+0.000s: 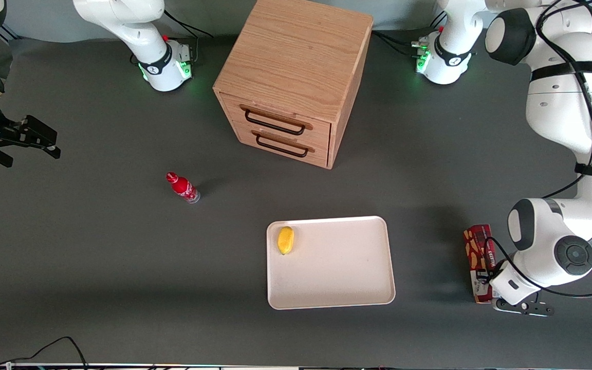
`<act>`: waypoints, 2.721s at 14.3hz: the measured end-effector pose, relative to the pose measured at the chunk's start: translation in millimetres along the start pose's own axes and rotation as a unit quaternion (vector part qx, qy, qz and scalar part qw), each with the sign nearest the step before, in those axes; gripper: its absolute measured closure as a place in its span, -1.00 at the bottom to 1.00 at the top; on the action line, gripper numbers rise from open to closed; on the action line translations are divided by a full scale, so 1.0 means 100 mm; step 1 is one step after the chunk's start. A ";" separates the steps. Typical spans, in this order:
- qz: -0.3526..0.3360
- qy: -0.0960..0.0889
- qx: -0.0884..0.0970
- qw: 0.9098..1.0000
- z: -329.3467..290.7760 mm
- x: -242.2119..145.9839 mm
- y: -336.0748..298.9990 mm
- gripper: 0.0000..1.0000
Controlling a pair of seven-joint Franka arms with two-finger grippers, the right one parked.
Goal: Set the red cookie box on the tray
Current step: 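Lower the left gripper onto the red cookie box and close it, then lift the box upright and carry it over the white tray, then lower the box onto the tray and open the left gripper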
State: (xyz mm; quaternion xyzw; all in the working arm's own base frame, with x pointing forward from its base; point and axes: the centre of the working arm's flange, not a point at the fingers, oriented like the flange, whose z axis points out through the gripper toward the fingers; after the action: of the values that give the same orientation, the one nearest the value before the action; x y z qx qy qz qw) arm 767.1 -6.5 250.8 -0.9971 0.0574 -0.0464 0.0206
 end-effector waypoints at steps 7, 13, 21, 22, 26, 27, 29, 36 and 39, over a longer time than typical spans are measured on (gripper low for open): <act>-0.029 -0.003 -0.005 1.000 -2.37 -0.05 0.19 0.62; -0.078 0.005 -0.043 0.996 -2.91 -0.24 1.87 0.62; -0.044 0.024 -0.009 0.999 -0.88 -0.15 3.26 0.62; -0.041 0.027 -0.007 0.999 -0.68 -0.16 3.31 0.62; -0.033 0.027 -0.004 0.999 -0.20 -0.19 3.37 0.62; -0.031 0.029 -0.003 0.999 -0.14 -0.19 3.38 0.62; -0.029 0.033 -0.004 0.999 -0.08 -0.19 3.38 0.62; -0.027 0.042 0.001 0.999 -0.11 -0.15 3.37 -0.30; -0.037 0.030 0.018 0.999 -0.41 -0.11 3.22 -0.92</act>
State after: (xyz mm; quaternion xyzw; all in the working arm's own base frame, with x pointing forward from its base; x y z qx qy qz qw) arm 715.7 -326.6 275.9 -0.9961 0.0204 -0.0778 0.0350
